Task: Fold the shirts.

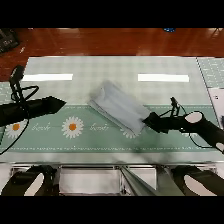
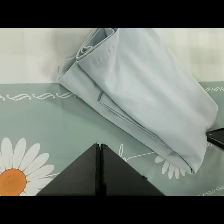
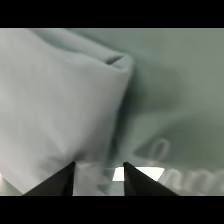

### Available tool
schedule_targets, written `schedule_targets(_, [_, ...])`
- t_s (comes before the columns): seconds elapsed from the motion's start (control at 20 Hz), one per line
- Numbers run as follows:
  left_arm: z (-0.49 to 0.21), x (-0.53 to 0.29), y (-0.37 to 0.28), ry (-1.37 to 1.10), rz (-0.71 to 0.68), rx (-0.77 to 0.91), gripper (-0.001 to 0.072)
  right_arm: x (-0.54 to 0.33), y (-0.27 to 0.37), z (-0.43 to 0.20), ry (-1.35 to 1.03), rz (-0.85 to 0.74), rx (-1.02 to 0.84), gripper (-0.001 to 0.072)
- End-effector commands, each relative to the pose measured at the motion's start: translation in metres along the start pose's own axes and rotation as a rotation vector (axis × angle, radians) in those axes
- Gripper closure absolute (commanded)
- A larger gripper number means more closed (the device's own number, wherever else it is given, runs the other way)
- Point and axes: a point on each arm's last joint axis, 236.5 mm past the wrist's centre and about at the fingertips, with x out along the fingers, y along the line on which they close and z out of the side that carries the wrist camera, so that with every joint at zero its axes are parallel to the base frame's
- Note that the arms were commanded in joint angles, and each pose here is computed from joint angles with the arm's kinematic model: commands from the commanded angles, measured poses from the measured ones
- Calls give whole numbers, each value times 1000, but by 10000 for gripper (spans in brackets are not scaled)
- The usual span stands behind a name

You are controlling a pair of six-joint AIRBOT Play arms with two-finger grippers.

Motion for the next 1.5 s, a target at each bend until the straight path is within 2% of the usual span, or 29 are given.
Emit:
schedule_targets(0.0, [0, 0, 0, -1, 0, -1, 686, 30, 32, 0, 45, 120, 26, 342])
schedule_targets(0.05, [0, 0, 0, -1, 0, -1, 686, 36, 45, 3, 60, 143, 7, 352])
schedule_targets(0.1, [0, 0, 0, -1, 0, -1, 686, 42, 60, 6, 84, 160, -28, 431])
schedule_targets(0.2, [0, 0, 0, -1, 0, -1, 686, 48, 100, 11, 125, 221, -170, 689])
schedule_targets(0.3, [0, 0, 1, 1, 1, -2, 686, 35, 151, 28, 113, 281, -316, 690])
schedule_targets(0.4, [-1, 2, 2, 7, 2, -5, 686, 5, 197, 59, 47, 276, -431, 690])
schedule_targets(0.6, [-4, 7, 5, 24, 6, -16, 686, -80, 260, 122, -161, 122, -643, 690])
schedule_targets(0.75, [-13, 12, 11, 48, 12, -30, 686, -152, 277, 146, -251, 57, -706, 690])
schedule_targets(0.9, [-21, 15, 15, 65, 17, -40, 686, -214, 262, 166, -309, 24, -660, 690])
schedule_targets(1.15, [-17, 15, 15, 48, 20, -40, 686, -303, 185, 180, -382, -106, -517, 690])
schedule_targets(1.45, [-16, 15, 16, 43, 21, -39, 686, -390, 67, 176, -480, -274, -186, 690])
